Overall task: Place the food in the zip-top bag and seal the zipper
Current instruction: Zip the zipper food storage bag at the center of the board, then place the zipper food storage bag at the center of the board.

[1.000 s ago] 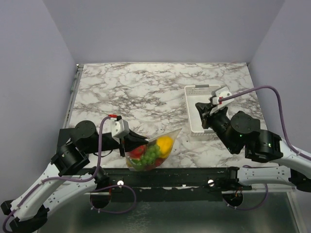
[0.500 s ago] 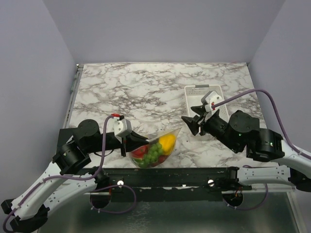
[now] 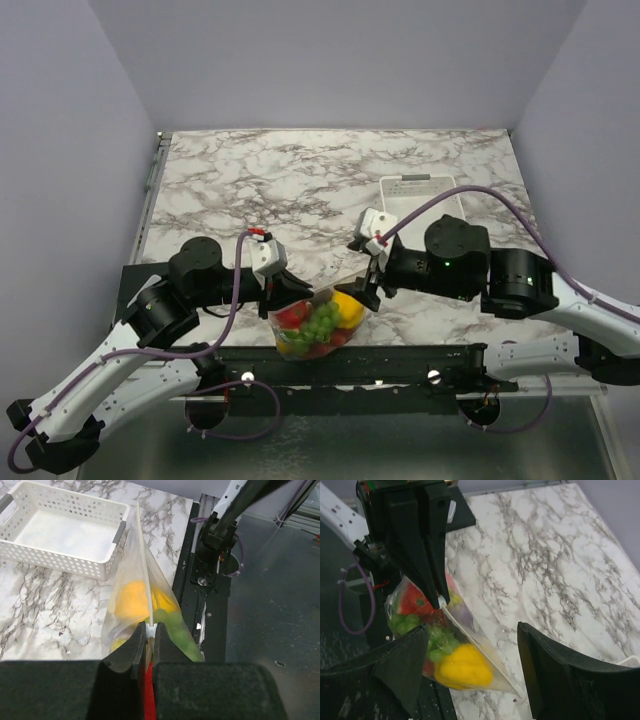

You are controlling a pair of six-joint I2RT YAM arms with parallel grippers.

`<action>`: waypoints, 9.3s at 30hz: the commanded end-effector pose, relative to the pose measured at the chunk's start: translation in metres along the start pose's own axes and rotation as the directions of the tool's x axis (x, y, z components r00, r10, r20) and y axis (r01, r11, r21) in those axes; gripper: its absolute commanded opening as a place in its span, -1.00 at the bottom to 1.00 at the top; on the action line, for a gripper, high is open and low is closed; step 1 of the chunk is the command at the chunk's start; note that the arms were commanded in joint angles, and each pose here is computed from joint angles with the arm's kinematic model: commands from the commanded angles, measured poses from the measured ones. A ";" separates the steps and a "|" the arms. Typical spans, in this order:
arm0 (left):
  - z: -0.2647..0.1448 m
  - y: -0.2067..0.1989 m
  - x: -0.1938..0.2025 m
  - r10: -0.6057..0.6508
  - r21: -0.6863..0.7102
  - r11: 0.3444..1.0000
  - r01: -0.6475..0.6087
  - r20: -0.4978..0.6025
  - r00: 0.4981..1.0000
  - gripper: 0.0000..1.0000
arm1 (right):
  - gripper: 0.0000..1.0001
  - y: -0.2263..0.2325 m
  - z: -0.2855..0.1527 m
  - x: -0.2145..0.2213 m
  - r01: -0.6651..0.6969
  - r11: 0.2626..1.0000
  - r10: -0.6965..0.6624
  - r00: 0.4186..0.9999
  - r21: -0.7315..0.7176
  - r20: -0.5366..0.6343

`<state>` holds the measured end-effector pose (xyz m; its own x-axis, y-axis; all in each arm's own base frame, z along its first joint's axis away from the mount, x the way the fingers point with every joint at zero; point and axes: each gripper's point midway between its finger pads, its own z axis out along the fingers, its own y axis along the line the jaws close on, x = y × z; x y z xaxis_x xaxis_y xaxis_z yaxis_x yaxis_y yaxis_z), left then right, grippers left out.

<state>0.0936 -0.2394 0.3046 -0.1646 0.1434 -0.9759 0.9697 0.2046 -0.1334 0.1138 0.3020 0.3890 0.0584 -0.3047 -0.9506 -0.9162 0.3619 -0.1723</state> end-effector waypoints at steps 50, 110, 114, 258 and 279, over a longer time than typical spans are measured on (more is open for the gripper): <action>-0.030 -0.024 -0.052 0.103 0.030 0.994 -0.108 0.130 0.986 -1.00 | -0.99 0.025 0.018 0.105 0.027 0.995 -0.062 0.927 -0.101 -0.371; -0.068 0.044 -0.047 0.106 -0.427 0.902 -0.059 0.086 0.991 -0.64 | -0.99 -0.045 -0.017 0.114 -0.005 0.930 0.136 0.934 0.367 -0.330; -0.072 0.048 -0.049 0.111 -0.454 0.889 -0.059 0.089 0.990 -0.49 | -0.99 -0.047 -0.020 0.114 -0.002 0.924 0.138 0.934 0.381 -0.330; 0.106 0.242 0.066 0.016 -0.787 0.549 -0.281 -0.326 0.945 -1.00 | 0.37 -0.028 -0.044 0.081 -0.122 0.971 0.120 0.993 0.205 0.019; 0.138 0.186 0.127 -0.164 -0.732 0.677 -0.068 -0.241 0.956 -0.11 | 0.53 -0.072 -0.073 0.103 -0.300 0.823 0.268 0.954 0.482 0.136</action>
<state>0.2887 -0.3063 0.1201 -0.3436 0.4098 -0.8450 0.5061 0.8387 0.2010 0.1445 0.2023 0.3085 -0.1365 -0.1988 -0.9705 -0.6901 0.7219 -0.0509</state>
